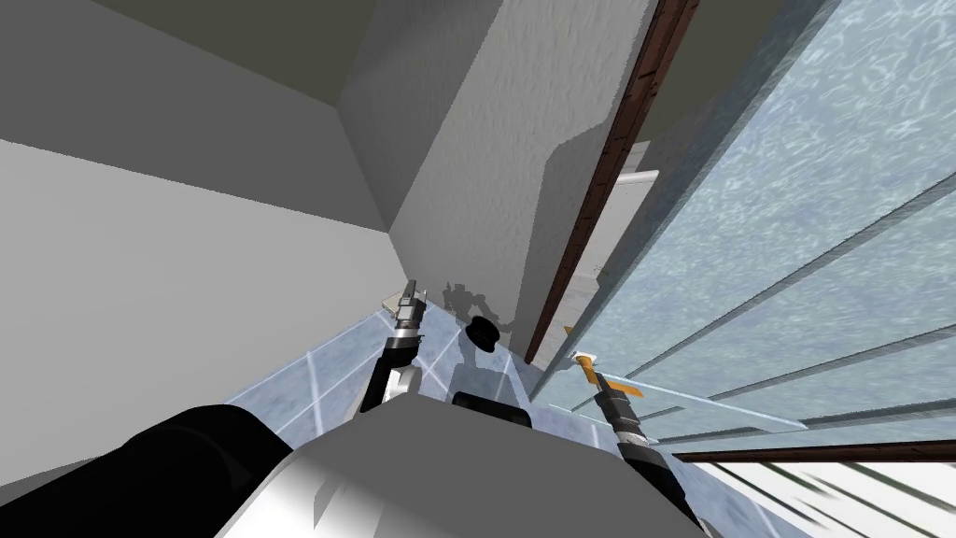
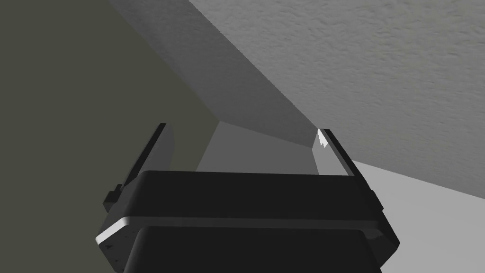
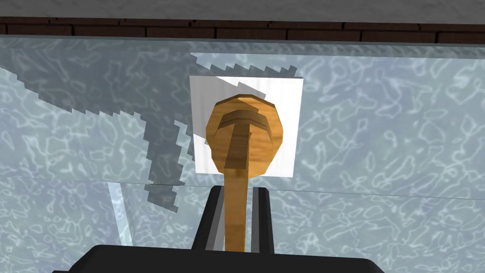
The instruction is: Pull the door open
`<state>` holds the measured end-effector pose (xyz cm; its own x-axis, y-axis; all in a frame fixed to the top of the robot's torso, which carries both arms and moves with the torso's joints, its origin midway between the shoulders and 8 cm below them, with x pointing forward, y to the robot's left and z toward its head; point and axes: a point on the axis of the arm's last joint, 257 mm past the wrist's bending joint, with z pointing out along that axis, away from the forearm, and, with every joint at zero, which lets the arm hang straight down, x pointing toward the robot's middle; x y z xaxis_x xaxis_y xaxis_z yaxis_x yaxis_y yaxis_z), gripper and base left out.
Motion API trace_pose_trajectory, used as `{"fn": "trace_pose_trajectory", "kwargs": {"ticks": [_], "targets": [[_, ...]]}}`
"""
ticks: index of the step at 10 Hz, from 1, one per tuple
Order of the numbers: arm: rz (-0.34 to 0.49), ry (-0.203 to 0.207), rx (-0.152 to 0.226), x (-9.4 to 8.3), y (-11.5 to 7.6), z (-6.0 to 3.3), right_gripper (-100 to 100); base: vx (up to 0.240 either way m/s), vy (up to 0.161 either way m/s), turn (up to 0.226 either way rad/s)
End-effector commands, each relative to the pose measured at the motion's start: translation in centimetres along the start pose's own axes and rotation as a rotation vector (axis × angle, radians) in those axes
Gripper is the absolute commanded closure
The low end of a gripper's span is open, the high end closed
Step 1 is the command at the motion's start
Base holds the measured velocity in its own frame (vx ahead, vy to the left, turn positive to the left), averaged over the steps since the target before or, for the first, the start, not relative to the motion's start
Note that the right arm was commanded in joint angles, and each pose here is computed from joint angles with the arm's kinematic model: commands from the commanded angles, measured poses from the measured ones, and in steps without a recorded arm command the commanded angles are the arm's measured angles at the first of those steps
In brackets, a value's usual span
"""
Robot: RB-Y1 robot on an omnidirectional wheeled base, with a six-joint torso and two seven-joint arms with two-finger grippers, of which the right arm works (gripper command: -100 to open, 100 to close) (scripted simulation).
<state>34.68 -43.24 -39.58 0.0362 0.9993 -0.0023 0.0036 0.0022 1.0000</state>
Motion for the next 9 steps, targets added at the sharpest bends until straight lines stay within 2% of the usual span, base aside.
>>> {"fn": "trace_pose_trajectory", "kwargs": {"ticks": [1, 2, 3, 4, 5, 9], "targets": [[0.001, 0.021, -0.004, -0.3, 0.2, -1.4, 100, -0.214, -0.048, 0.167], [0.001, 0.03, -0.004, -0.4, 0.3, -1.97, 100, -0.192, -0.07, 0.122], [0.001, 0.024, -0.002, -0.2, 0.1, -1.5, 100, -0.086, -0.033, 0.025], [0.003, 0.037, 0.0, -0.1, 0.0, -2.59, 100, -0.141, -0.053, 0.184], [0.003, 0.04, 0.0, -0.2, 0.0, -2.82, 100, -0.189, -0.077, 0.174], [0.002, 0.064, -0.003, -0.6, 0.1, -4.96, 100, -0.199, -0.058, 0.158]]}}
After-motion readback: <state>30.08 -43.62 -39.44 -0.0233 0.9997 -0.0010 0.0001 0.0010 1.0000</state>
